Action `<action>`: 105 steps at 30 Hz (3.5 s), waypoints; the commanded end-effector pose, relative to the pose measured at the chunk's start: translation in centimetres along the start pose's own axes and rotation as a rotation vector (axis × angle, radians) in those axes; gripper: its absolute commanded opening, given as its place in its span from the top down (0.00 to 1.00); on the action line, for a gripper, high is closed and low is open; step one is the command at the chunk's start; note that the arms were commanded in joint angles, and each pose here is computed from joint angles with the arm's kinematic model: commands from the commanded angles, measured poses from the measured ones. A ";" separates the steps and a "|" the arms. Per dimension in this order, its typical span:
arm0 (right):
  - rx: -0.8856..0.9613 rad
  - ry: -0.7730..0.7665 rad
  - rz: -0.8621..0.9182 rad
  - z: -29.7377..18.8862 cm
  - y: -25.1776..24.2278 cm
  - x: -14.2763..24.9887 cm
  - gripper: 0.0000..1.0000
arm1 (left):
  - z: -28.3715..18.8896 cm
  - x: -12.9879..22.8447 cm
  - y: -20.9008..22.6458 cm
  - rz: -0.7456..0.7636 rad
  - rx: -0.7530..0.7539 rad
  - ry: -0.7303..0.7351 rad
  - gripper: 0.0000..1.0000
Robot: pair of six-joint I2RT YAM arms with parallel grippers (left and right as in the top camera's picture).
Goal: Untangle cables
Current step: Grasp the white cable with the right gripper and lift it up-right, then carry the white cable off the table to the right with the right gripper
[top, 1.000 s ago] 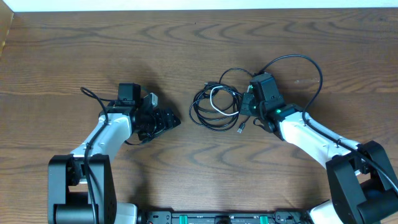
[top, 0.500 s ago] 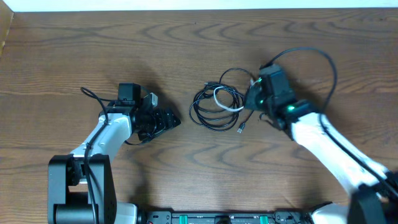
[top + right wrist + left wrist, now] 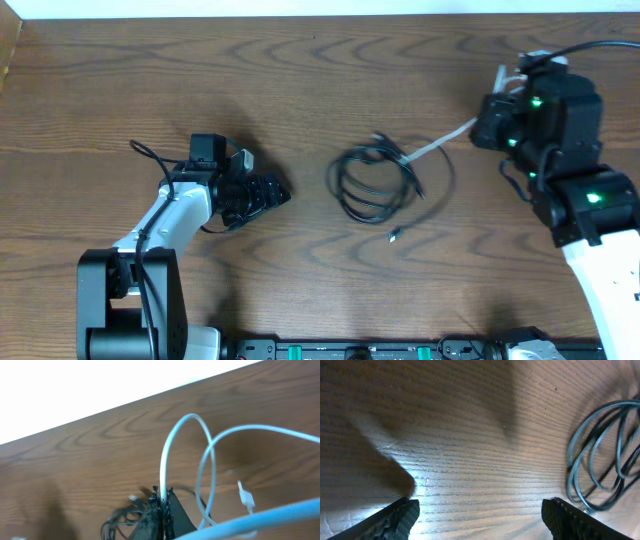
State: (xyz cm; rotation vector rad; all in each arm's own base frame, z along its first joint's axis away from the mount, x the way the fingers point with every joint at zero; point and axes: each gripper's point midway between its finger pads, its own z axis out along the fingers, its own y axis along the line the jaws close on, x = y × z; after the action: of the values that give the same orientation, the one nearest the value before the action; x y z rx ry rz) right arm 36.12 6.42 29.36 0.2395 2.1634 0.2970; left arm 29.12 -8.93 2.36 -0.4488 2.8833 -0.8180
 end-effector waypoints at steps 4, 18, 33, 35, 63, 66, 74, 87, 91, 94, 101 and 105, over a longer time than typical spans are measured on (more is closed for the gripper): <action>-0.249 0.103 -0.032 -1.2 2.6 1.2 0.99 | -0.4 -0.2 -0.1 0.009 -0.002 -0.012 0.15; -0.640 0.481 -0.186 5.1 14.8 14.3 0.99 | -0.4 -0.2 -0.1 0.009 -0.002 -0.012 0.15; -0.570 0.050 -0.169 -1.0 15.2 0.3 0.99 | -0.4 -0.2 -0.1 0.009 -0.002 -0.012 0.15; -0.531 -0.018 -0.157 -2.3 14.0 -1.4 0.99 | -0.4 -0.2 -0.1 0.009 -0.002 -0.012 0.15; -0.255 0.136 -0.024 -5.4 6.3 -1.5 0.99 | -0.4 -0.2 -0.1 0.009 -0.002 -0.012 0.15; -0.317 0.203 -0.081 -5.0 7.1 0.1 0.99 | -0.4 -0.2 -0.1 0.009 -0.002 -0.012 0.14; -0.629 0.513 -0.129 -2.9 12.1 6.4 0.99 | -0.4 -0.2 -0.1 0.009 -0.002 -0.012 0.15; 0.103 0.219 -0.219 2.1 -1.5 -0.1 0.99 | -0.4 -0.2 -0.1 0.009 -0.002 -0.012 0.15; 0.453 0.132 -0.179 0.7 -9.7 -3.1 0.99 | -0.4 -0.2 -0.1 0.009 -0.002 -0.012 0.15; 0.719 0.085 -0.131 -2.1 -16.1 -4.8 0.99 | -0.4 -0.2 -0.1 0.009 -0.002 -0.012 0.15; 1.160 -0.088 0.068 -9.4 -28.5 -8.4 0.99 | -0.4 -0.2 -0.1 0.009 -0.002 -0.012 0.15; 1.222 -0.076 0.181 -10.5 -34.6 -7.4 0.99 | -0.4 -0.2 -0.1 0.009 -0.002 -0.012 0.15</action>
State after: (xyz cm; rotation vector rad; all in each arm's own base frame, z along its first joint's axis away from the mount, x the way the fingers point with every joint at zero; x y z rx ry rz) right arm 31.48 -26.41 32.19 0.9945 1.9645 -0.8772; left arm 29.12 -8.93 2.36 -0.4488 2.8833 -0.8180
